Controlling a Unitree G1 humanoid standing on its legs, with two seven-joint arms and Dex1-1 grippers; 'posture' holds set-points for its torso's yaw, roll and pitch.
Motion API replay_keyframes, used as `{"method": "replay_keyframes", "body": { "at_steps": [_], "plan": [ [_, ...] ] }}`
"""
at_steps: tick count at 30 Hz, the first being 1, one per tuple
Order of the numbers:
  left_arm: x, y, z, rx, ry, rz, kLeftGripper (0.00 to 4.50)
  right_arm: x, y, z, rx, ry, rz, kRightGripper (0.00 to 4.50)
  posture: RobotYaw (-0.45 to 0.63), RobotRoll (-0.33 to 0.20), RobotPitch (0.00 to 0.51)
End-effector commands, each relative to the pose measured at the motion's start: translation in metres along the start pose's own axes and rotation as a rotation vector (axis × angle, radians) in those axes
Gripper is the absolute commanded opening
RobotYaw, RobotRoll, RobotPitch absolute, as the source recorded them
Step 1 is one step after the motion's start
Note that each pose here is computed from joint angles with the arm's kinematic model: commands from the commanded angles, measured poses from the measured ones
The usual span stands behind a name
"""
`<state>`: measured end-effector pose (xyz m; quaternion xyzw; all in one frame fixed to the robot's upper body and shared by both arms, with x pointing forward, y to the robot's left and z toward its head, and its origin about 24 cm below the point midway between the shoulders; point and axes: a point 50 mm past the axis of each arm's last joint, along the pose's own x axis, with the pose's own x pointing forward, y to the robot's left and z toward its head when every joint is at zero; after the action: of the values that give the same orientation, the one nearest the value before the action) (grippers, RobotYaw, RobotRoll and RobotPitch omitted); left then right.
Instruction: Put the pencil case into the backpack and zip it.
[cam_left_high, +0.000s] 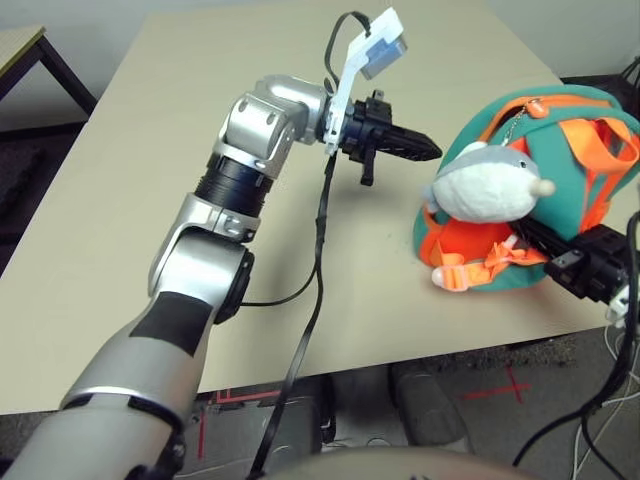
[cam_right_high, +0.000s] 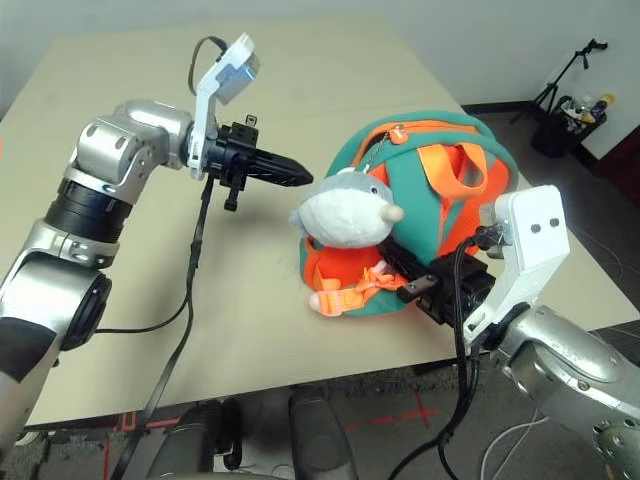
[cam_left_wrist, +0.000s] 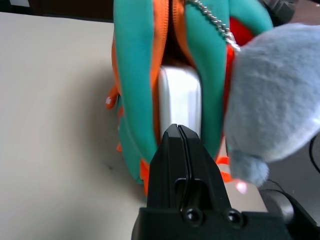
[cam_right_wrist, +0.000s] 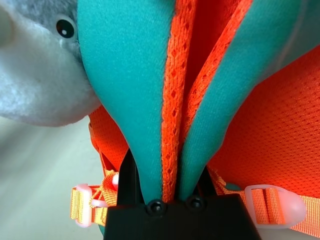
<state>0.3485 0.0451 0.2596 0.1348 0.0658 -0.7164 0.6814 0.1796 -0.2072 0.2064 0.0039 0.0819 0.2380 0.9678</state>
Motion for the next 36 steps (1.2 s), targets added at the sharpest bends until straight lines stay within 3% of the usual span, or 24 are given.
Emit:
{"method": "replay_keyframes", "body": {
  "at_steps": [1,36],
  "plan": [
    [0.007,0.002,-0.002,0.003,0.019,-0.016,0.00,0.000,0.005,0.000,-0.006,0.000,0.013,0.18,-0.29,0.000,0.144],
    [-0.002,0.011,-0.005,0.012,0.042,-0.094,0.00,0.004,0.005,0.000,-0.004,-0.006,0.025,0.18,-0.28,0.000,0.154]
  ]
}}
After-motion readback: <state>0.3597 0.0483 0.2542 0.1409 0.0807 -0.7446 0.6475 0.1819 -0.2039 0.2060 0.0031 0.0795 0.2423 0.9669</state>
